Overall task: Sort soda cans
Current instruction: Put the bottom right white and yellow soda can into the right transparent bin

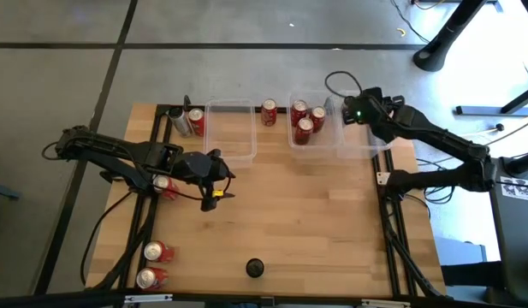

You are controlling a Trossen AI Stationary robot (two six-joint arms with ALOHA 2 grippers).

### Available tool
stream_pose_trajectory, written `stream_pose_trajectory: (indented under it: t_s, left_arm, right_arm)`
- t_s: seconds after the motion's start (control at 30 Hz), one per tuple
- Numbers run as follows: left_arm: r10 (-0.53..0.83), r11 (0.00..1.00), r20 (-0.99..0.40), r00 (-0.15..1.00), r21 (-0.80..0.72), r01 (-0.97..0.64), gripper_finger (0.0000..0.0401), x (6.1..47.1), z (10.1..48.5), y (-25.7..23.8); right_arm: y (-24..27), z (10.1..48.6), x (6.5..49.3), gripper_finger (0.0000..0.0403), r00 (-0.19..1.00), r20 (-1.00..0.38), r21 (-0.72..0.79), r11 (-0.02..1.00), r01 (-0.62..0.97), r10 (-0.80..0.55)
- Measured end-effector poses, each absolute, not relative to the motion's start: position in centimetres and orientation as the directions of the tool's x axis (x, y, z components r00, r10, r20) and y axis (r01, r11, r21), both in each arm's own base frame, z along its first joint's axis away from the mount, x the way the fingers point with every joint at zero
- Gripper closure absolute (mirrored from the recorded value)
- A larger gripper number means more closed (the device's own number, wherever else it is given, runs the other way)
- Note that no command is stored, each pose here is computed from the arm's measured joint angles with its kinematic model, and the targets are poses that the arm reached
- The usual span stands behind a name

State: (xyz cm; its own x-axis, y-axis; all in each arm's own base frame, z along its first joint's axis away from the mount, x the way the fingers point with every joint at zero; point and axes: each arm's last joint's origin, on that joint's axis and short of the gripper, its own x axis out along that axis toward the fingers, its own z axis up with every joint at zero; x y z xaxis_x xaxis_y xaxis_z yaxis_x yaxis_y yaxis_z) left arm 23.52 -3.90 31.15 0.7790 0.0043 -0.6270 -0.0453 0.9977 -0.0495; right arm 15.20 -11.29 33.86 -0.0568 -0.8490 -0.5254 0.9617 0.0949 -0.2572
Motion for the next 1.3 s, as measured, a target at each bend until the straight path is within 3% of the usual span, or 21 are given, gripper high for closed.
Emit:
stream_pose_trajectory:
  t_s: [0.37,1.3]
  left_arm:
    - [0.004,0.998,-0.629,0.778,-0.05,-0.047,0.0119,23.5,31.1,-3.9]
    - [0.002,0.997,-0.613,0.79,-0.055,-0.046,0.0119,23.6,31.3,-3.9]
  right_arm:
    - [-14.4,30.2,14.5,0.0171,-0.031,-0.584,-0.146,0.068,0.987,-0.811]
    - [-14.3,22.5,15.0,0.0171,0.116,-0.627,0.065,0.096,0.993,-0.77]
